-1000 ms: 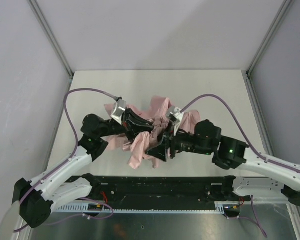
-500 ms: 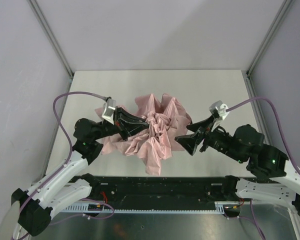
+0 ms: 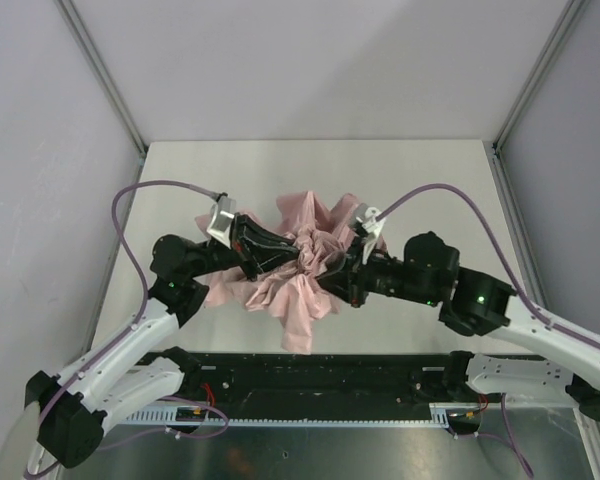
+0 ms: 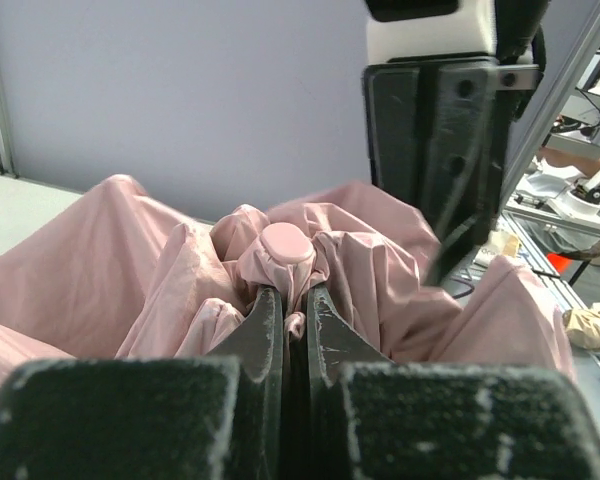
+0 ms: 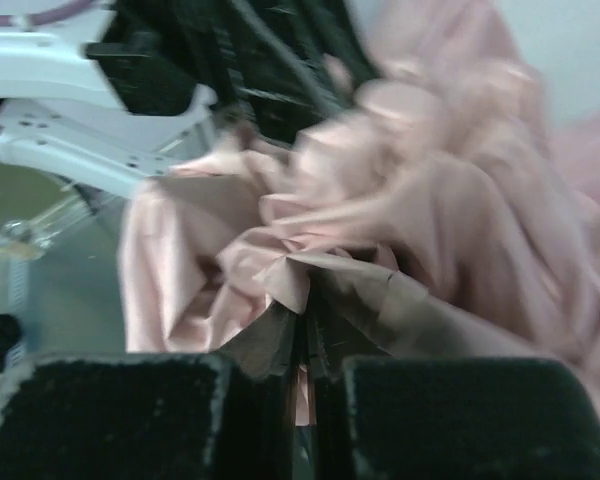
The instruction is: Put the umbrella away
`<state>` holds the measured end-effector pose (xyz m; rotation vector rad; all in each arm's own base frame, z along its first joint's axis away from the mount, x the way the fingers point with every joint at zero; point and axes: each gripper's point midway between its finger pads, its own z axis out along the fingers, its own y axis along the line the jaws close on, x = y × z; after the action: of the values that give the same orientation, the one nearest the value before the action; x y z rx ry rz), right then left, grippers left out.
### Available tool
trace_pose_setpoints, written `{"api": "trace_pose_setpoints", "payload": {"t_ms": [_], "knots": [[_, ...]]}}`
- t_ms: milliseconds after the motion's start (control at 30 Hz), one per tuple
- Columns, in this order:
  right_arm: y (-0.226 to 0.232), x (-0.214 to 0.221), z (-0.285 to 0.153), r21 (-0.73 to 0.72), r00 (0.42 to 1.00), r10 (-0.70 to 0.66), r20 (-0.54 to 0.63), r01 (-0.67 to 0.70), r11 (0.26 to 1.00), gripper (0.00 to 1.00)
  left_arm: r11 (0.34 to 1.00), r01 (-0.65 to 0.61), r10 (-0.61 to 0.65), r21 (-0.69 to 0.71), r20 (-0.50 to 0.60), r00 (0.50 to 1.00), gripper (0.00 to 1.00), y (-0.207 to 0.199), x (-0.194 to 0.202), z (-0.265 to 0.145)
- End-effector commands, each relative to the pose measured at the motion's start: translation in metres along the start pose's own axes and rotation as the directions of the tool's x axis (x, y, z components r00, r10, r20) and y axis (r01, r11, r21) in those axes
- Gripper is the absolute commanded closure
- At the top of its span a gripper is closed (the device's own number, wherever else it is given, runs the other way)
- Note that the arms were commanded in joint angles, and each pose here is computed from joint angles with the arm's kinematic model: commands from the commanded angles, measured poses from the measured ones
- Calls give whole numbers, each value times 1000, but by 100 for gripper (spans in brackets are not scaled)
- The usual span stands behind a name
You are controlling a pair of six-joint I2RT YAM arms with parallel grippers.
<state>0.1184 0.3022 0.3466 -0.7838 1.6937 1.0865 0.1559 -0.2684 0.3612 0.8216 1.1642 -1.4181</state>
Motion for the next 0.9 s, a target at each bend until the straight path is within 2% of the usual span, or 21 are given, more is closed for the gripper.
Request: {"api": "trace_pose_setpoints", "payload": {"t_ms": [0, 67, 167, 267, 333, 400, 533, 600, 700, 867], "knots": [[67, -31, 9, -329, 994, 77, 73, -49, 943, 88, 999, -41, 40, 30, 57, 998, 100, -4, -22, 7], [76, -29, 8, -367, 995, 85, 55, -59, 928, 79, 998, -47, 45, 35, 57, 997, 100, -5, -23, 7], [73, -20, 5, -351, 996, 84, 17, -73, 934, 69, 998, -61, 59, 26, 66, 996, 100, -5, -24, 4], [69, -9, -1, -329, 996, 86, -21, -88, 940, 61, 997, -70, 68, 22, 74, 995, 100, -6, -25, 2], [75, -6, -9, -367, 995, 92, -27, -95, 925, 58, 997, -71, 69, 14, 77, 995, 100, -5, -25, 0], [87, -7, -18, -435, 994, 108, -22, -107, 894, 60, 997, -72, 72, -1, 84, 994, 100, -2, -25, -2], [112, -20, -27, -557, 984, 181, 10, -144, 818, 81, 998, -63, 65, -23, 96, 993, 100, 2, -27, -4], [124, -25, -22, -609, 978, 207, 16, -155, 778, 84, 998, -56, 58, -21, 98, 993, 100, 3, -27, -3], [133, -24, -2, -636, 972, 234, 4, -178, 751, 65, 999, -38, 39, -9, 99, 994, 100, 3, -26, -2], [99, -9, 33, -422, 977, 215, -5, -198, 885, 40, 999, -47, 48, -8, 117, 992, 100, -1, -28, -6]]}}
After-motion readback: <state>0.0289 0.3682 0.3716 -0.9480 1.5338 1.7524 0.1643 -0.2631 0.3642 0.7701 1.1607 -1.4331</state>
